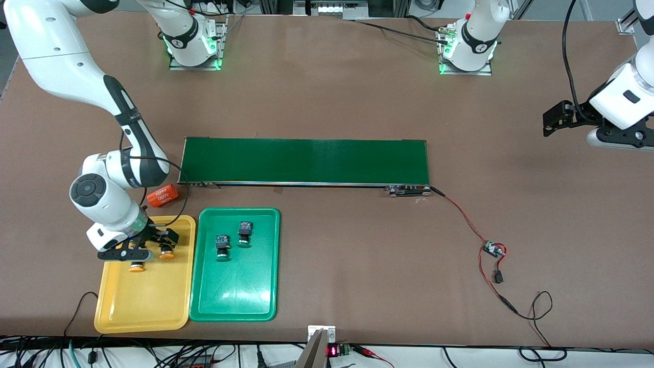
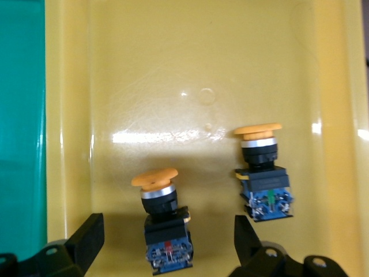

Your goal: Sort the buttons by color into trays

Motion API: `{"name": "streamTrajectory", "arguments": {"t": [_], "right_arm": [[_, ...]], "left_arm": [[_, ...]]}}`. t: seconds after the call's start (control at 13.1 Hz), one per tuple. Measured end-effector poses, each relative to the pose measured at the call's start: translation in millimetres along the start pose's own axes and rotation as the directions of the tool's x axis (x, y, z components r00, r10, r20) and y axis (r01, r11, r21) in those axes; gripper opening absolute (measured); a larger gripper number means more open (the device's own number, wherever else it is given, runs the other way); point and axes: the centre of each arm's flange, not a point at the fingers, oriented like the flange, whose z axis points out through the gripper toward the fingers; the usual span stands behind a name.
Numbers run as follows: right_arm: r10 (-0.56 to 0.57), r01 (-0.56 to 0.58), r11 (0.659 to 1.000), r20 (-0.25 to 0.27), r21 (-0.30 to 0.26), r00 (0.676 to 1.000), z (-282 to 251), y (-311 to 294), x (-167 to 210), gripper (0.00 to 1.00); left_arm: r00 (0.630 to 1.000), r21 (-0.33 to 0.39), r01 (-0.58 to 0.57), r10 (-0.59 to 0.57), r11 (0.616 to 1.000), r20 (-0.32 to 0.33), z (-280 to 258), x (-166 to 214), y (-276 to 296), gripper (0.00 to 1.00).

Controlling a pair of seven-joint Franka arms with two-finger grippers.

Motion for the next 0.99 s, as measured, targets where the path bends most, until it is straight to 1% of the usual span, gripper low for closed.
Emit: {"name": "streamTrajectory", "arguments": {"t": [0.15, 0.31, 0.53, 0.61, 0.69, 0.76, 0.84, 0.99], "right_arm": [[0.066, -0.066, 0.998, 0.068, 0.009, 0.996, -45.1, 7.1, 5.8, 1.0], [0.111, -0.114, 0.993, 0.15, 0.009, 0.982, -115.3, 11.8, 3.8, 1.0], [0.135, -0.139, 0.99, 0.249, -0.001, 0.959, -216.7, 14.9, -17.2, 1.0], [0.115, -0.119, 0.993, 0.28, -0.002, 0.953, -242.4, 17.9, -26.6, 1.0], [0.088, -0.091, 0.996, 0.302, -0.003, 0.949, -264.8, 23.3, -35.3, 1.0], [0.068, -0.069, 0.998, 0.31, -0.006, 0.948, -286.4, 31.0, -42.6, 1.0], [0.061, -0.06, 0.998, 0.318, -0.014, 0.946, -305.1, 36.4, -49.9, 1.0], [0.059, -0.051, 0.998, 0.352, -0.034, 0.934, -334.0, 42.7, -66.4, 1.0]], "left_arm": [[1.0, 0.0, 0.0, 0.0, 1.0, 0.0, 0.1, 0.0, -0.1, 1.0], [1.0, 0.0, 0.0, 0.0, 1.0, 0.0, 0.1, 0.0, -0.1, 1.0], [1.0, 0.0, 0.0, 0.0, 1.0, 0.0, 0.1, 0.0, -0.2, 1.0], [1.0, 0.0, 0.0, 0.0, 1.0, 0.0, 0.1, 0.0, -0.2, 1.0], [1.0, 0.0, 0.0, 0.0, 1.0, 0.0, 0.1, 0.0, -0.2, 1.0], [1.0, 0.0, 0.0, 0.0, 1.0, 0.0, 0.1, 0.0, -0.2, 1.0], [1.0, 0.0, 0.0, 0.0, 1.0, 0.0, 0.1, 0.0, -0.2, 1.0], [1.0, 0.0, 0.0, 0.0, 1.0, 0.0, 0.1, 0.0, -0.3, 1.0]]}}
